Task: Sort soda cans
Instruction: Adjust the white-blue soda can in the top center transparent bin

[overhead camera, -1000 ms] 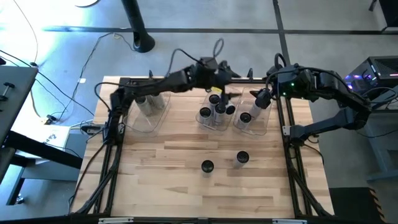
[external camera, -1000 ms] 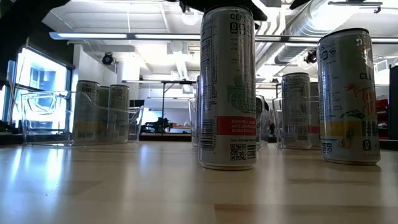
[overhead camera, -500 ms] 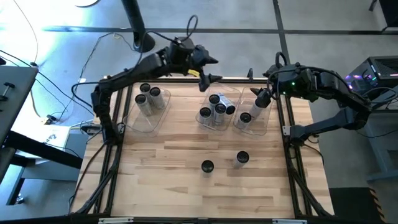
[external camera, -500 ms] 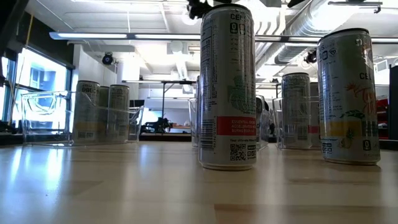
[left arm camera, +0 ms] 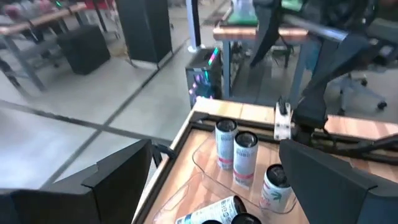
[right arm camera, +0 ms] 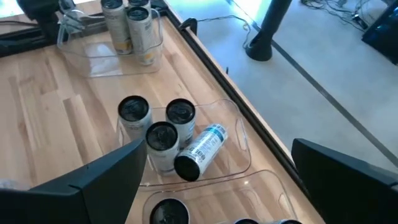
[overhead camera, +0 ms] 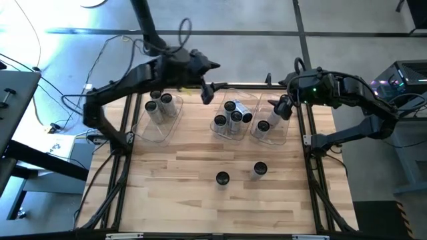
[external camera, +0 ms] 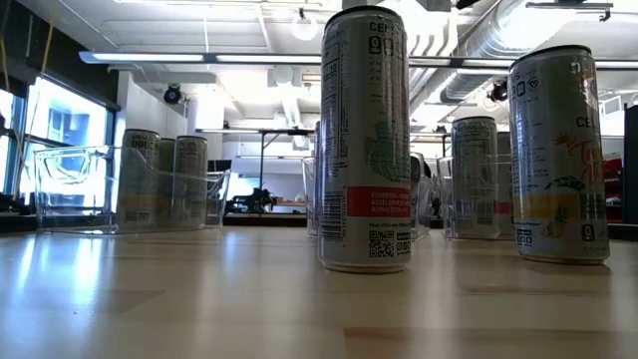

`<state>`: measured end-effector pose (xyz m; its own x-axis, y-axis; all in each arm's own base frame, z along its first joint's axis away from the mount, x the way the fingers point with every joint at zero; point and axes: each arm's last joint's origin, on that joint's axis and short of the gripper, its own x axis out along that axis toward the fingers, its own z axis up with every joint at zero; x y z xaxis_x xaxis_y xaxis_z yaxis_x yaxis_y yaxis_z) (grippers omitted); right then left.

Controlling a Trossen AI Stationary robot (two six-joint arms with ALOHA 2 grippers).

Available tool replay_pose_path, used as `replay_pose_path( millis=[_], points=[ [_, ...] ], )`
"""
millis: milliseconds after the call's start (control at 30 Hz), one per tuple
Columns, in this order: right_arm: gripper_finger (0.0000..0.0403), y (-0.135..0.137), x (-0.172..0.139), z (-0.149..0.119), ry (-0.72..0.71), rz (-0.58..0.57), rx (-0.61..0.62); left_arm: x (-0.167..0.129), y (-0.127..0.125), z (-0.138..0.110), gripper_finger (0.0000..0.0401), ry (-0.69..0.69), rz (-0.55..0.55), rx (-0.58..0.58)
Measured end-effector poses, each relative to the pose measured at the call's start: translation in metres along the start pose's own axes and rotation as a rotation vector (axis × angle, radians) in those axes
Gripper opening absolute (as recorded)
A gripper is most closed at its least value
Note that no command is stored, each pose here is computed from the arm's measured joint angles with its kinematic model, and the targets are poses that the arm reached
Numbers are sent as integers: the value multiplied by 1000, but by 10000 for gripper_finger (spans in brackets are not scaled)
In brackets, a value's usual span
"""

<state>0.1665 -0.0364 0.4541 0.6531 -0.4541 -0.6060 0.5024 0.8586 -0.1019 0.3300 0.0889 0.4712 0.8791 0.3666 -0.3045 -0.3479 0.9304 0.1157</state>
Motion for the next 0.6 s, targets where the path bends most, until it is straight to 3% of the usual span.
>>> replay_pose_path(
  millis=[133, 333, 467, 600],
  points=[
    [397, 1, 0, 0, 6, 32, 1, -27, 4, -12, 346, -69, 41, -67],
    [397, 1, 1, 0, 8, 27, 8, -56, 13, -56, 346, -188, 127, -219],
    [397, 4, 10, 2, 36, 13, 46, -61, 12, -83, 346, -188, 138, -247],
    [397, 9, 36, 5, 140, 38, 30, -70, 14, -90, 346, -193, 148, -209]
  ],
)
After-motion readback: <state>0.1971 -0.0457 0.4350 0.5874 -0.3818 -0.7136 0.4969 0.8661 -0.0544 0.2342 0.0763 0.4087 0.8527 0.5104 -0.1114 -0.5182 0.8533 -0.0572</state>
